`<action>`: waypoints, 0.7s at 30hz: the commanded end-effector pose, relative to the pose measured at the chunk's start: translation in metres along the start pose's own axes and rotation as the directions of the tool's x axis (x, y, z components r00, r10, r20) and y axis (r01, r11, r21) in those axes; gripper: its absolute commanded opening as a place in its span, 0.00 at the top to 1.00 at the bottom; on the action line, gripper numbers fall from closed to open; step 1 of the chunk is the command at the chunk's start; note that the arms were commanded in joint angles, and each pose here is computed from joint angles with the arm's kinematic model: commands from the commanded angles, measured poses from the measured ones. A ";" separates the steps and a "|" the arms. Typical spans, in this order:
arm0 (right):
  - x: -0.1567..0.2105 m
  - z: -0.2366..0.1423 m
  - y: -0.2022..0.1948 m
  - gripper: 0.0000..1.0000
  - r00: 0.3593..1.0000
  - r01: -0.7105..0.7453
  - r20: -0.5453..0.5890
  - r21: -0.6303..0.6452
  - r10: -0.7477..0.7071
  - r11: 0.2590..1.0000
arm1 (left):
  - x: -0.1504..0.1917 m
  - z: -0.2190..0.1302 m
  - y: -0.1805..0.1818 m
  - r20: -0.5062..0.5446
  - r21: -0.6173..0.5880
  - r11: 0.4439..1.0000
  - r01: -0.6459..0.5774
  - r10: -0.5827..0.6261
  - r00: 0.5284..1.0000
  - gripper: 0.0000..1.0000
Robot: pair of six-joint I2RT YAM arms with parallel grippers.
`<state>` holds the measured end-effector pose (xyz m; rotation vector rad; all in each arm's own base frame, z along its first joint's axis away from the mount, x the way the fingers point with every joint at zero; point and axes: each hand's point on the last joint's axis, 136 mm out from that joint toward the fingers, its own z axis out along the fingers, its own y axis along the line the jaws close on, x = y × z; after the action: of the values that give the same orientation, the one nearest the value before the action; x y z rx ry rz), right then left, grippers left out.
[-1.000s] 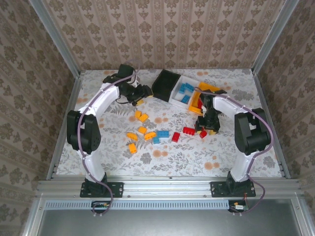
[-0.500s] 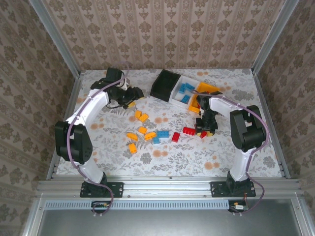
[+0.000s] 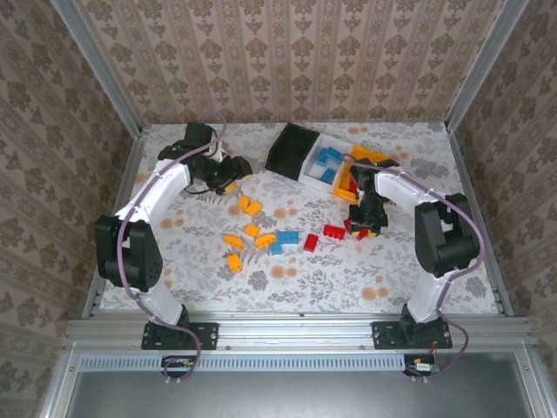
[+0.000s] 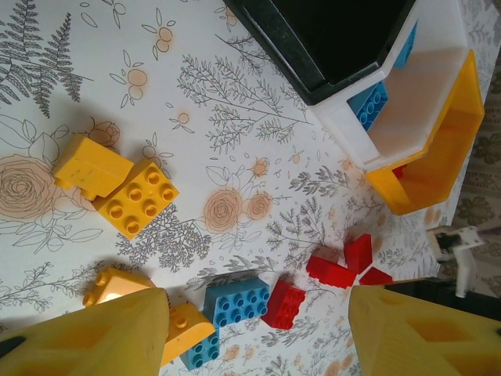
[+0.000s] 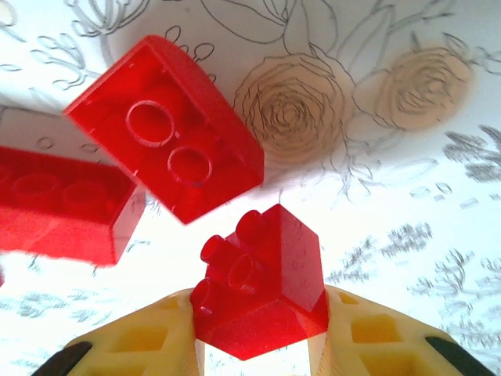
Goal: Sort the legos into containers by color
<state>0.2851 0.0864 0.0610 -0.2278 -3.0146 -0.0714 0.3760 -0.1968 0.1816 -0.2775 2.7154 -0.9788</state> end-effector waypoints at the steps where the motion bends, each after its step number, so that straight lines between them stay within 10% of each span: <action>1: 0.001 -0.038 0.001 0.66 0.997 -0.033 0.062 -0.014 0.034 0.999 | -0.004 -0.007 -0.011 0.010 0.038 0.998 -0.051 0.051 0.999 0.36; 11: -0.070 -0.106 0.032 0.65 0.967 -0.064 0.239 -0.121 0.092 0.991 | -0.002 -0.023 -0.004 -0.002 -0.020 0.992 -0.123 0.123 0.992 0.33; 21: -0.148 -0.094 0.026 0.65 0.954 -0.111 0.271 -0.084 0.130 0.990 | 0.011 -0.070 0.025 0.051 -0.101 0.982 -0.157 0.163 0.985 0.28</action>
<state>0.4422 0.0962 0.1415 -0.4326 -3.2947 -0.2327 0.3599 -0.1520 0.2059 -0.1740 2.6910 -0.8540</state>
